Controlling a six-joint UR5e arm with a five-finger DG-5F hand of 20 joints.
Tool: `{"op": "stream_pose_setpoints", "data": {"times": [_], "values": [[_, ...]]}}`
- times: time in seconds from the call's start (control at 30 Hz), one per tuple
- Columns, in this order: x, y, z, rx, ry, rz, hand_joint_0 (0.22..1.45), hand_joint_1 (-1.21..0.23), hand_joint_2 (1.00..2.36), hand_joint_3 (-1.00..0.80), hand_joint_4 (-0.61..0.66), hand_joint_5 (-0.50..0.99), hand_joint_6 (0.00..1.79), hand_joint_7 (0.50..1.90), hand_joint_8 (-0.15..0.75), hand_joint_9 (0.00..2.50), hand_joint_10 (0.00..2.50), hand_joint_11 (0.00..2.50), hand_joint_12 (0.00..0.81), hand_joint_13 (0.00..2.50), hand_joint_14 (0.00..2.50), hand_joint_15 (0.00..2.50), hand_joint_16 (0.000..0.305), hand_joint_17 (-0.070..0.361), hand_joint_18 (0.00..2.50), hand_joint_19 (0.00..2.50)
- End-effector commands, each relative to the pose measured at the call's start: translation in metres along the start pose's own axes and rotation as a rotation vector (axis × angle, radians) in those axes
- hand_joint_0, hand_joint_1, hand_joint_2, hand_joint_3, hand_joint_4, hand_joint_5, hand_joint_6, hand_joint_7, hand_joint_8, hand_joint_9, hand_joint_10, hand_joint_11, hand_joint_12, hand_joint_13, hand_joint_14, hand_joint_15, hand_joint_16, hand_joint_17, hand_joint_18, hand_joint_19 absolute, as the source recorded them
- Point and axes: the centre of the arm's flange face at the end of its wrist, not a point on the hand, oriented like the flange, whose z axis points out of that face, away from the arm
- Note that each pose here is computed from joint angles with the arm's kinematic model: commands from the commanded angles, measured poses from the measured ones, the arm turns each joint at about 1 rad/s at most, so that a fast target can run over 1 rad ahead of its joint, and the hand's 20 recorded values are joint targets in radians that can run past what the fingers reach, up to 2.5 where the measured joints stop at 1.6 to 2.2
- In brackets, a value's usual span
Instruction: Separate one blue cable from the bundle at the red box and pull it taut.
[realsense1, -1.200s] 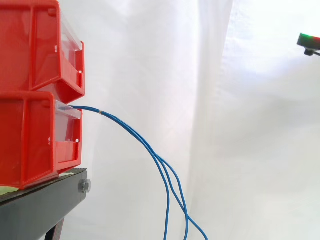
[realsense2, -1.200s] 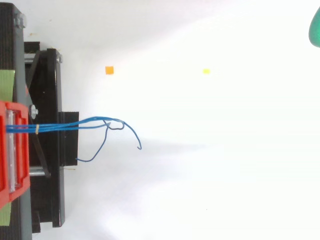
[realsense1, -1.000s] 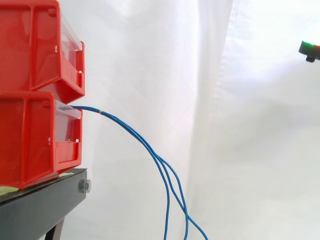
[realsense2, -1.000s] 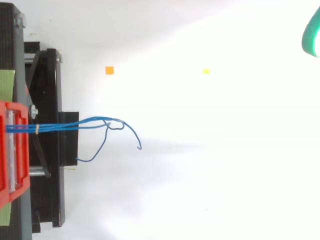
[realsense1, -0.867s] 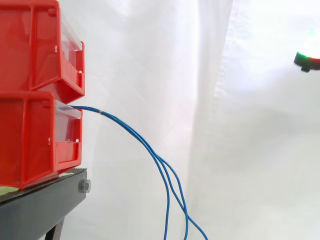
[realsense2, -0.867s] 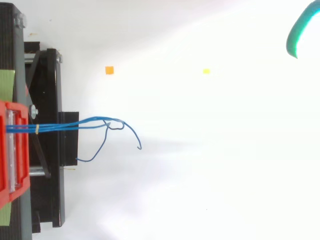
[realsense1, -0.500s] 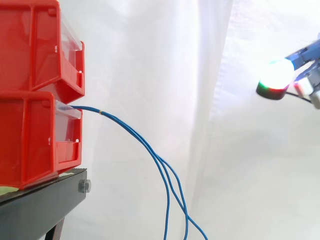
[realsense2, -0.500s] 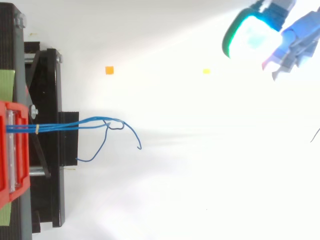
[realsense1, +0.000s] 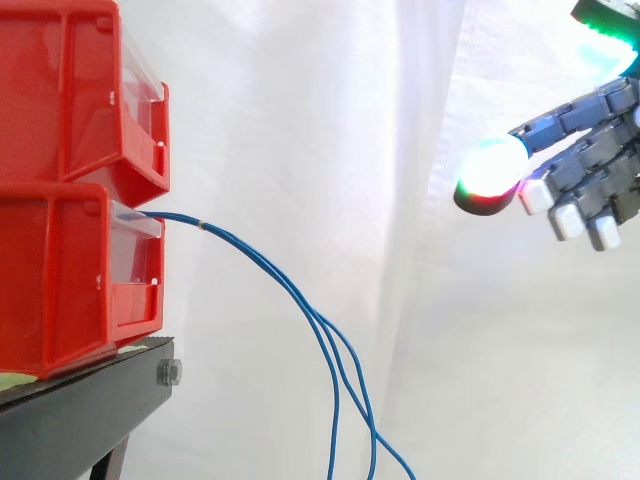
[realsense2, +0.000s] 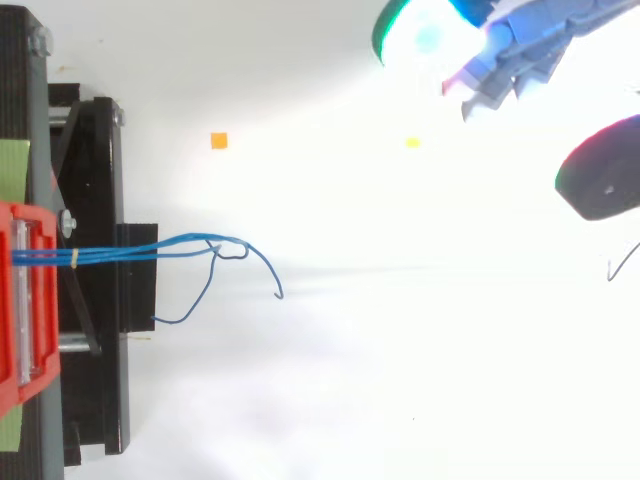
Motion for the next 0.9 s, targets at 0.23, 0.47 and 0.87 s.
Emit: {"op": "stream_pose_setpoints", "data": {"times": [0.23,0.47,0.87], "values": [[0.048,-0.025,0.036,-0.029,0.001,-0.03,0.51,-0.62,1.0,-0.49,0.28,-0.19,0.5,0.81,0.375,0.73,0.01,0.52,0.423,0.83,0.02,0.5,0.055,0.123,0.8,0.69],[0.074,-0.026,0.072,-0.062,0.048,-0.004,0.51,-0.62,1.0,-0.48,0.29,-0.19,0.5,0.82,0.373,0.74,0.01,0.54,0.425,0.82,0.02,0.51,0.055,0.123,0.79,0.68],[0.084,-0.02,0.085,-0.119,0.047,-0.003,0.52,-0.61,1.0,-0.48,0.29,-0.19,0.5,0.82,0.374,0.75,0.01,0.55,0.424,0.83,0.02,0.52,0.054,0.122,0.79,0.69]]}}
